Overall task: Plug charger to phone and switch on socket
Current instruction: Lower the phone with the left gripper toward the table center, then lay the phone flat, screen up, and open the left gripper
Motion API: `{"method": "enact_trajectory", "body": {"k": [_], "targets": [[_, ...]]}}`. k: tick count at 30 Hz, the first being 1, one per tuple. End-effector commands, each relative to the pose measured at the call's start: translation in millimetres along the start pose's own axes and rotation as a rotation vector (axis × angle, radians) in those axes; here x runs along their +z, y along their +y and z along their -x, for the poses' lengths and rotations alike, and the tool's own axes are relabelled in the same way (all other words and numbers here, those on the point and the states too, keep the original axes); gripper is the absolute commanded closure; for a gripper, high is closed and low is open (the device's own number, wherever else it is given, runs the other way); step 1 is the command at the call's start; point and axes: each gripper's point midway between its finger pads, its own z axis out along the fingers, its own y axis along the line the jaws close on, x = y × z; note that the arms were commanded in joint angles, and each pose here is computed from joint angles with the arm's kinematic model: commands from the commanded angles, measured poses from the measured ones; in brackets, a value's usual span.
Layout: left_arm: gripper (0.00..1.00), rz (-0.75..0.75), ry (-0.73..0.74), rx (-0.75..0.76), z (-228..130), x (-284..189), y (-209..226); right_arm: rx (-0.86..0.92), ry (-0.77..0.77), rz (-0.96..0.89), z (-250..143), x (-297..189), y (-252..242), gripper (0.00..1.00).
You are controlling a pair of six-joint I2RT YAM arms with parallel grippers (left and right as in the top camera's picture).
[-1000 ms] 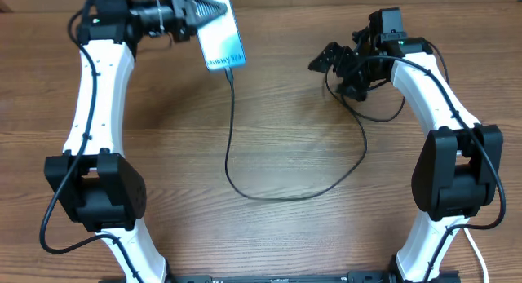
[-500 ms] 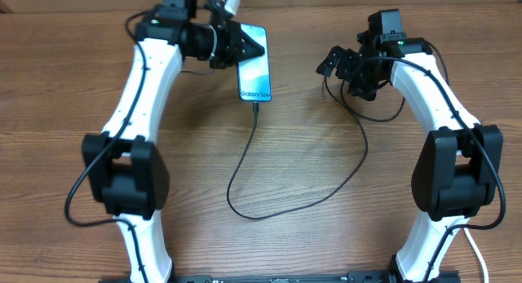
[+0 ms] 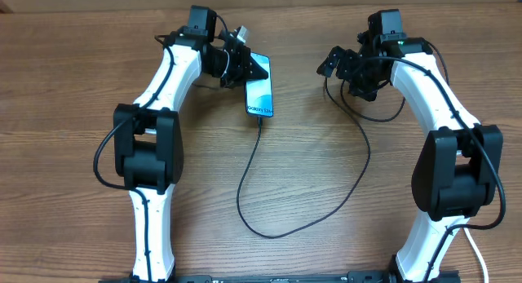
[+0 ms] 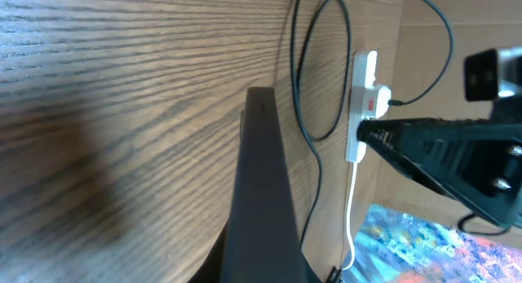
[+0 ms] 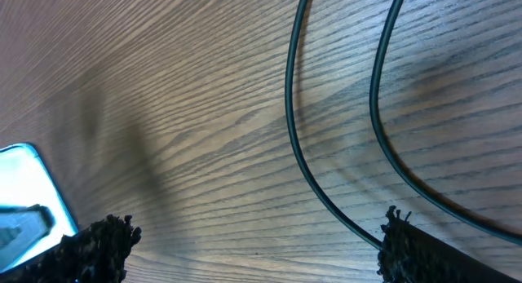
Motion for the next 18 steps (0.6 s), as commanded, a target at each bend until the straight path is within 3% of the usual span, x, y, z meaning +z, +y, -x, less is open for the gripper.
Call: {"method": "enact_trajectory", "body": {"k": [1,18], "targets": [[0.96,-0.048,0.047,-0.020,-8.5,18.9,-5.7,-0.022,-0.037,0.010,5.9,-13.2,7.5,0.00],[0.96,0.155,0.022,-0.031,-16.3,55.1,9.3,-0.022,-0.031,0.012,4.3,-12.9,8.0,0.00]]}}
